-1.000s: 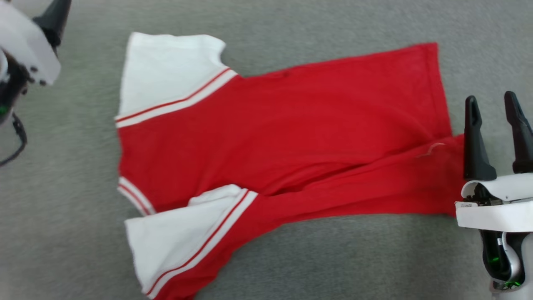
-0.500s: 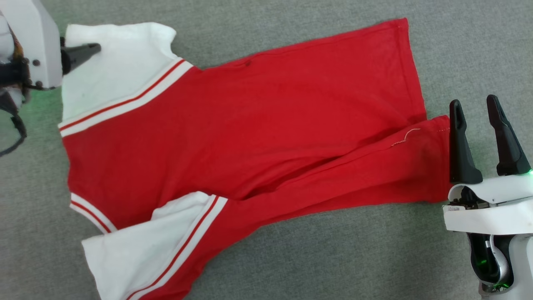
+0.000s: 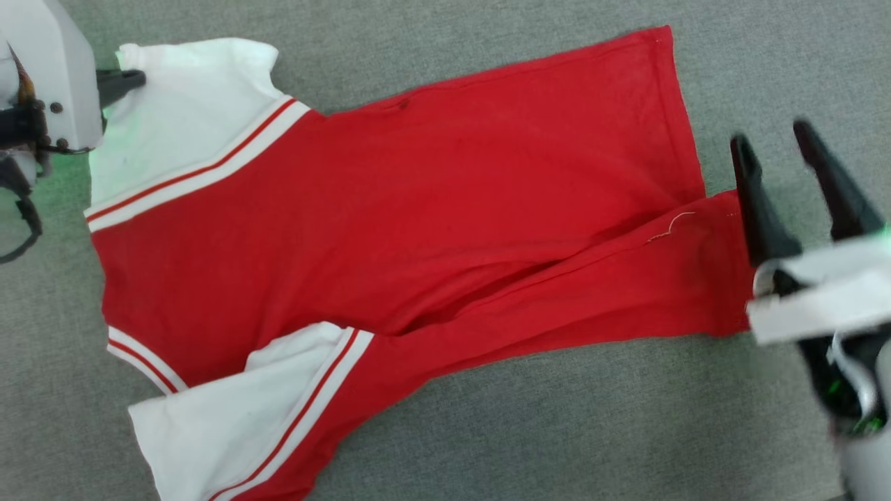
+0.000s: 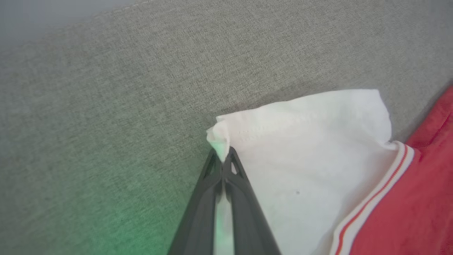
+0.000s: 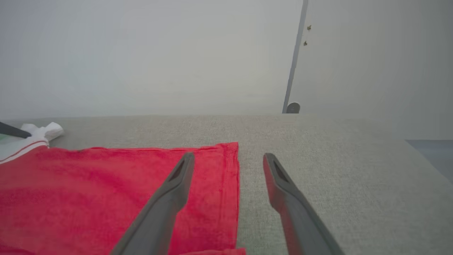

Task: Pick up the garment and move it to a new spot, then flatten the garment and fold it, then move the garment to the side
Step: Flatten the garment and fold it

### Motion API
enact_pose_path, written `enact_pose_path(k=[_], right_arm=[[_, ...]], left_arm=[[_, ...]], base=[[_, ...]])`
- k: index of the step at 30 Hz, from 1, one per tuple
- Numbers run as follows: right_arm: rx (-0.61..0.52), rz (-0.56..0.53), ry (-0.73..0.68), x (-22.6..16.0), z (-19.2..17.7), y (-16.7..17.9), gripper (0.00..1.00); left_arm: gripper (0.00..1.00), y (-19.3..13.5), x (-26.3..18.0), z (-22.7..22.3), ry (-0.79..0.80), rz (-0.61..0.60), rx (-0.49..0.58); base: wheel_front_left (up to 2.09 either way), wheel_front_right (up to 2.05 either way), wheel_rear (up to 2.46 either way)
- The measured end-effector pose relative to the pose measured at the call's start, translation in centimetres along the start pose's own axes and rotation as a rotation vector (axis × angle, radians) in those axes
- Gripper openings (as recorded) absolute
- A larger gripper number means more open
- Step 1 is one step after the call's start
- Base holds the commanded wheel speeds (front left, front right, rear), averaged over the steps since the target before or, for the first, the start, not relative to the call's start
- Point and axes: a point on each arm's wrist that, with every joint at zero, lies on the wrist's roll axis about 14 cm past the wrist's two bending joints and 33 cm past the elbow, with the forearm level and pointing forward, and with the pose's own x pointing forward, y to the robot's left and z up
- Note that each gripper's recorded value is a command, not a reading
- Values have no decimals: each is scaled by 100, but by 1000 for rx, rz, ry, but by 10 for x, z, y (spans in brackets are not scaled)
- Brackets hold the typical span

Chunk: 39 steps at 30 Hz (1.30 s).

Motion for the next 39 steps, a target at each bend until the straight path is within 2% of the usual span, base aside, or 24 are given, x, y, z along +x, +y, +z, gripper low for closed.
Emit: enact_pose_path(k=[4, 6, 11, 17, 23, 27, 28, 29, 30, 31, 36, 39], right_arm=[[-103, 72, 150, 31, 2, 0, 100], [-84, 101, 260, 44, -7, 3, 100], [-49, 141, 415, 81, -6, 6, 100], [-63, 162, 684, 92, -40, 5, 100], [-106, 129, 805, 101, -61, -8, 100], [-95, 121, 852, 103, -74, -9, 100], [-94, 120, 853, 105, -74, -9, 95], [-91, 123, 861, 106, -76, -8, 36], [-87, 130, 867, 107, -77, -5, 6], [-79, 134, 865, 108, -77, -4, 0], [-77, 147, 831, 112, -72, 1, 0], [-77, 148, 764, 116, -57, 0, 0]], left_arm=[[0, -6, -1, -1, -5, -18, 0], [0, -9, -1, -2, -10, -30, -4], [0, -14, -3, -2, -21, -44, 2], [0, -12, -5, -3, -30, -52, -9], [0, -11, -3, -3, -38, -62, -15], [0, -10, -3, -5, -42, -71, -26], [0, -10, -3, -5, -44, -72, -29], [0, -10, -3, -6, -44, -74, -30], [0, -10, -3, -6, -46, -76, -34], [0, -11, -4, -5, -53, -79, -37], [0, -18, -9, 0, -100, -95, -37], [0, -27, -17, 7, -150, -106, -27]], base=[[0, 0, 0], [0, 0, 0], [0, 0, 0], [0, 0, 0], [0, 0, 0], [0, 0, 0], [0, 0, 0], [0, 0, 0], [0, 0, 0], [0, 0, 0], [0, 0, 0], [0, 0, 0]])
